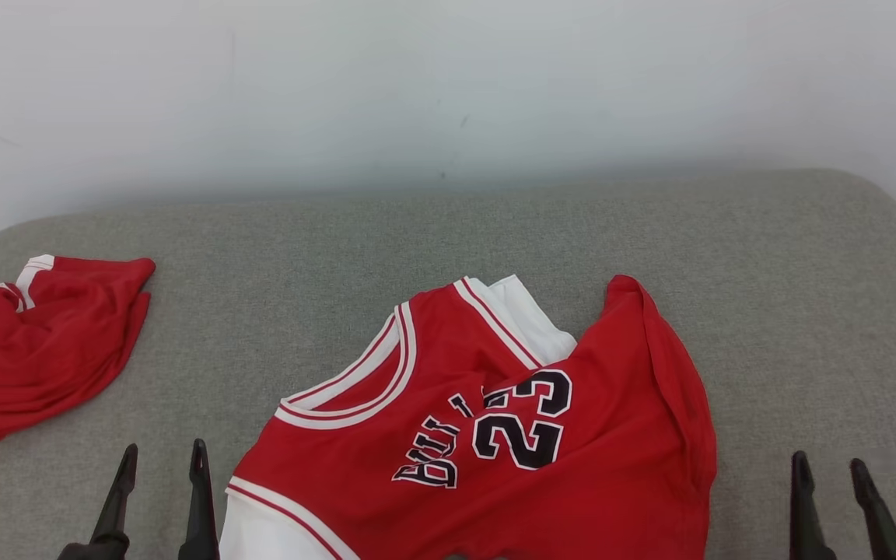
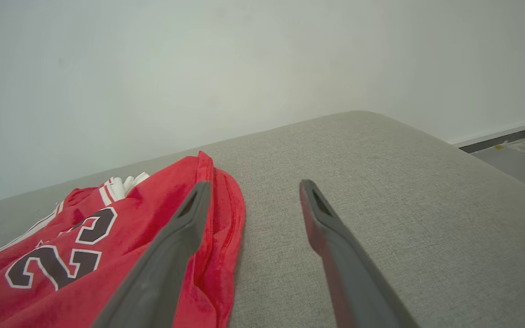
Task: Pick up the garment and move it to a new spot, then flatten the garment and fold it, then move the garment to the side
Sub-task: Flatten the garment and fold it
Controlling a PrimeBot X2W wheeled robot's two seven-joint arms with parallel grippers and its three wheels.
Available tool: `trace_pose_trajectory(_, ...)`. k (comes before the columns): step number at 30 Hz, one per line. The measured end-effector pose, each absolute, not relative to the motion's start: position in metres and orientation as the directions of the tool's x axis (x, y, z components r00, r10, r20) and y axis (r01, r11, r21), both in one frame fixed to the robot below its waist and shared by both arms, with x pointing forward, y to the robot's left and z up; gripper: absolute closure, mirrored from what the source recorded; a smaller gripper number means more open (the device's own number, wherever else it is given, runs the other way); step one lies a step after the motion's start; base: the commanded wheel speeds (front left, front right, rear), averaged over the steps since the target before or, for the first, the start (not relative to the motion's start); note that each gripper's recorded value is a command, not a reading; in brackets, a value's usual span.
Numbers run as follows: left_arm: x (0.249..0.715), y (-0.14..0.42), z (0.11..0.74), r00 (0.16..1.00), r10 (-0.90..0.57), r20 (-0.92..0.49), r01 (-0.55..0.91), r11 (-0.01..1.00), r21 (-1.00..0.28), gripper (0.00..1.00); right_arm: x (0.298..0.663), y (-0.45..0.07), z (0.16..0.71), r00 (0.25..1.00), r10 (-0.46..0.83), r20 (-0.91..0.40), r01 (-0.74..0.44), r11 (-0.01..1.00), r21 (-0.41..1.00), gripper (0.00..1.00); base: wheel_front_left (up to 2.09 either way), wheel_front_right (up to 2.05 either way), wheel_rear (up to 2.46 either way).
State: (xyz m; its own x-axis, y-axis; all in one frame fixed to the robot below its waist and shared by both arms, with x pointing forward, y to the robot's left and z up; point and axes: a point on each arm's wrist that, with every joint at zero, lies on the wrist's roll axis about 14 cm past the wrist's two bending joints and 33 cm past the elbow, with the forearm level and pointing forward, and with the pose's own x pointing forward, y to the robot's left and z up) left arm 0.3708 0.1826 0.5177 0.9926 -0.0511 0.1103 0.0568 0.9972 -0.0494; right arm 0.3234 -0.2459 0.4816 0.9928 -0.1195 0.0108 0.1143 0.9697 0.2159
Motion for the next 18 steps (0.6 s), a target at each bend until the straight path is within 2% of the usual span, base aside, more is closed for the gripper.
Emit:
trace_pose_trajectory(10, 0.361, 0.193, 0.506, 0.996, -0.026, 0.079, 0.030, 0.998, -0.052, 0.00, 0.343, -0.204, 0.492, 0.999, 0.025, 0.043, -0.034, 0.978, 0.208, 0.00, 0.00, 0.00, 0.00)
trace_pose_trajectory(18, 0.355, 0.200, 0.503, 0.997, -0.004, 0.072, 0.008, 0.998, -0.055, 0.00, 0.354, -0.193, 0.491, 0.997, 0.072, 0.040, -0.079, 0.978, 0.192, 0.00, 0.00, 0.00, 0.00)
